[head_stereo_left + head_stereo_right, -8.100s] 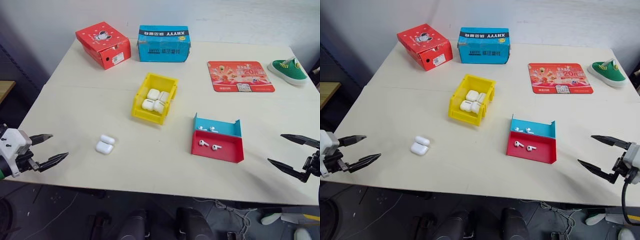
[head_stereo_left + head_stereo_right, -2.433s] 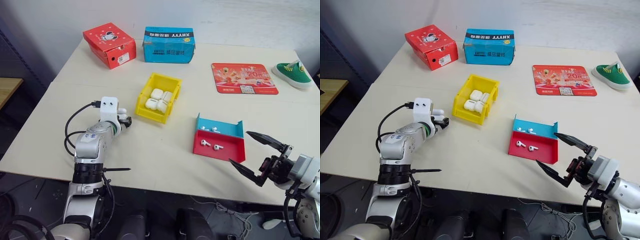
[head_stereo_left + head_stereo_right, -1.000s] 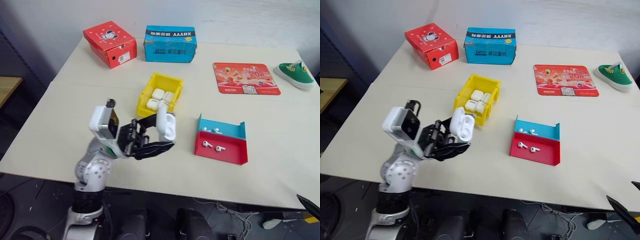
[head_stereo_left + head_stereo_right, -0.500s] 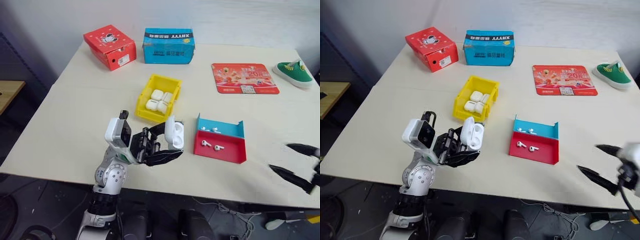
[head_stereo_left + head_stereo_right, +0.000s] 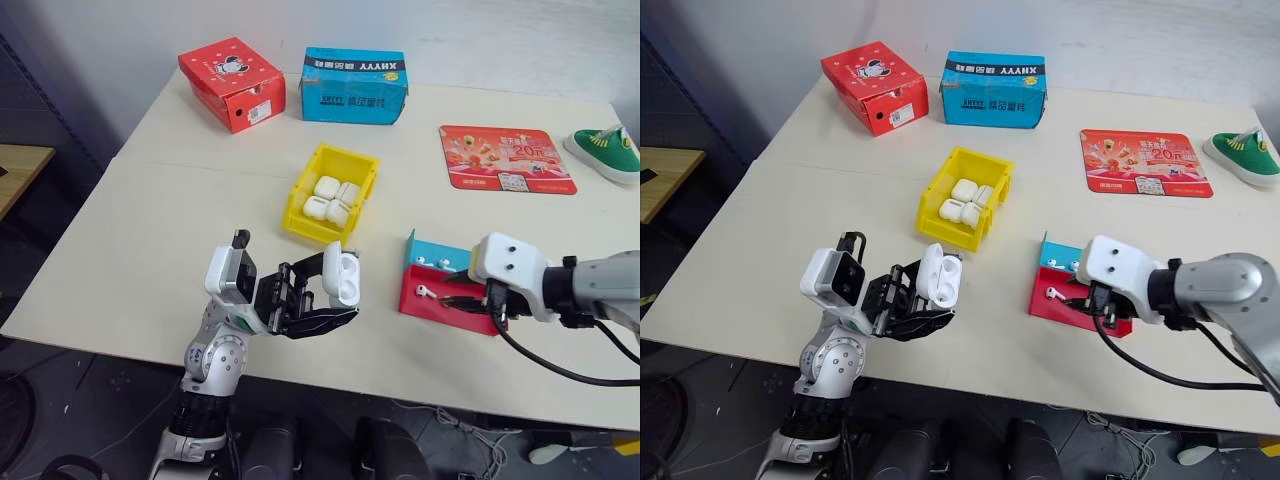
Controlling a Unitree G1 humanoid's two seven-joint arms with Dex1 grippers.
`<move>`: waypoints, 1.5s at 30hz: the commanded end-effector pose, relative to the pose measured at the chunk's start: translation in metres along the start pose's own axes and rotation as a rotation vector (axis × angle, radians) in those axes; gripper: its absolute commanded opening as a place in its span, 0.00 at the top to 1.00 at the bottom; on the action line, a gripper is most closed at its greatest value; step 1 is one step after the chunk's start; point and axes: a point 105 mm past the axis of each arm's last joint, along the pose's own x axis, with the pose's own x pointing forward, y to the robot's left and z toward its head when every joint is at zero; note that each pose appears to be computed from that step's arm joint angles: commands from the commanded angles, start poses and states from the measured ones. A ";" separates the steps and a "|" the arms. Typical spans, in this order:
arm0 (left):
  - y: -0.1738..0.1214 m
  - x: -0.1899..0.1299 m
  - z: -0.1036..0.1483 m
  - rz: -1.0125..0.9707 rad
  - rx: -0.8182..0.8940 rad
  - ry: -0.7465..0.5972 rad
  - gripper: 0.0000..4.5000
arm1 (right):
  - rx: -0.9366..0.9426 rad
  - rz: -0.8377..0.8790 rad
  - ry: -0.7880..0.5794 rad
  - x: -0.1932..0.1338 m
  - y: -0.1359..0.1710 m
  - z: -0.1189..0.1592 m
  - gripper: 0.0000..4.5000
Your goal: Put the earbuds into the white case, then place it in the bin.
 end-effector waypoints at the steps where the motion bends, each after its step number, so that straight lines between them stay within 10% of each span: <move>1: -0.002 0.003 0.003 -0.014 0.026 0.003 0.38 | -0.030 0.010 0.057 0.001 -0.002 -0.002 0.64; 45: -0.010 -0.015 -0.002 0.011 0.003 0.063 0.38 | -0.071 0.085 0.188 0.040 -0.017 -0.043 0.64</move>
